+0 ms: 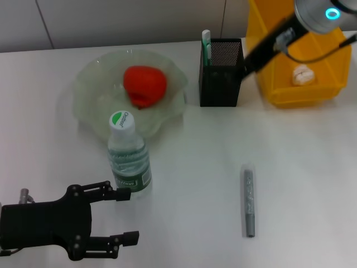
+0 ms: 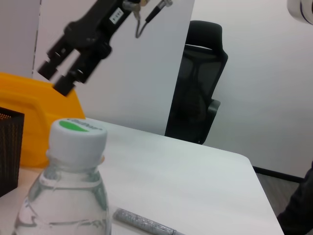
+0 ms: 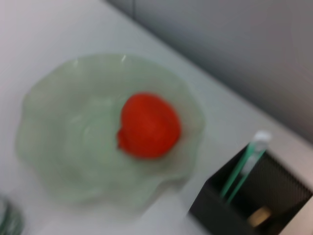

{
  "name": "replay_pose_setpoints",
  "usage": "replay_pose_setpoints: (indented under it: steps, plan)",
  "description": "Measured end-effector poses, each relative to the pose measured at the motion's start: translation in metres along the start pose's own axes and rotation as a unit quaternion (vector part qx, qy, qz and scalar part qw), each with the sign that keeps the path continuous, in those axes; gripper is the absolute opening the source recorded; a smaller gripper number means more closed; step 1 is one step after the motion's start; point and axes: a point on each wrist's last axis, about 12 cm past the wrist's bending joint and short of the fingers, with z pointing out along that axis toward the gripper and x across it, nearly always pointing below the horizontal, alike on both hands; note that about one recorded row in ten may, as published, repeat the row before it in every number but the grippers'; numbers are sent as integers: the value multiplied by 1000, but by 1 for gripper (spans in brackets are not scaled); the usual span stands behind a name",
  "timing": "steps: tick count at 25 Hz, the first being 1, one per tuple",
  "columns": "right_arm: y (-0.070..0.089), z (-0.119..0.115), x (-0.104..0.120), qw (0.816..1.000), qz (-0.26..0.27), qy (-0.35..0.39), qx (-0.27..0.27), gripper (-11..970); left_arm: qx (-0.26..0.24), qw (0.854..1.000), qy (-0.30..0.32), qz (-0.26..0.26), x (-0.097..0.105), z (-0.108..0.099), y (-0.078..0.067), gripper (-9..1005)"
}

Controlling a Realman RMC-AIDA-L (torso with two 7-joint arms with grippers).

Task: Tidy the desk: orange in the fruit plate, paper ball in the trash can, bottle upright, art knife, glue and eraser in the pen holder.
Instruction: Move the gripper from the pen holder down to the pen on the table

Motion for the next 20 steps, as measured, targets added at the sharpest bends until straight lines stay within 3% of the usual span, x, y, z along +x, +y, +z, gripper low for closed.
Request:
replay_pose_setpoints:
  steps: [6, 11, 20]
  plan:
    - [11, 11, 3, 992, 43, 103, -62, 752, 15, 1000, -6, 24, -2, 1, -2, 815]
    - [20, 38, 6, 974, 97, 179, -103, 752, 26, 999, -5, 35, -5, 3, -1, 815]
    - [19, 63, 13, 958, 170, 210, -94, 749, 58, 997, 3, 52, -10, 8, -2, 815]
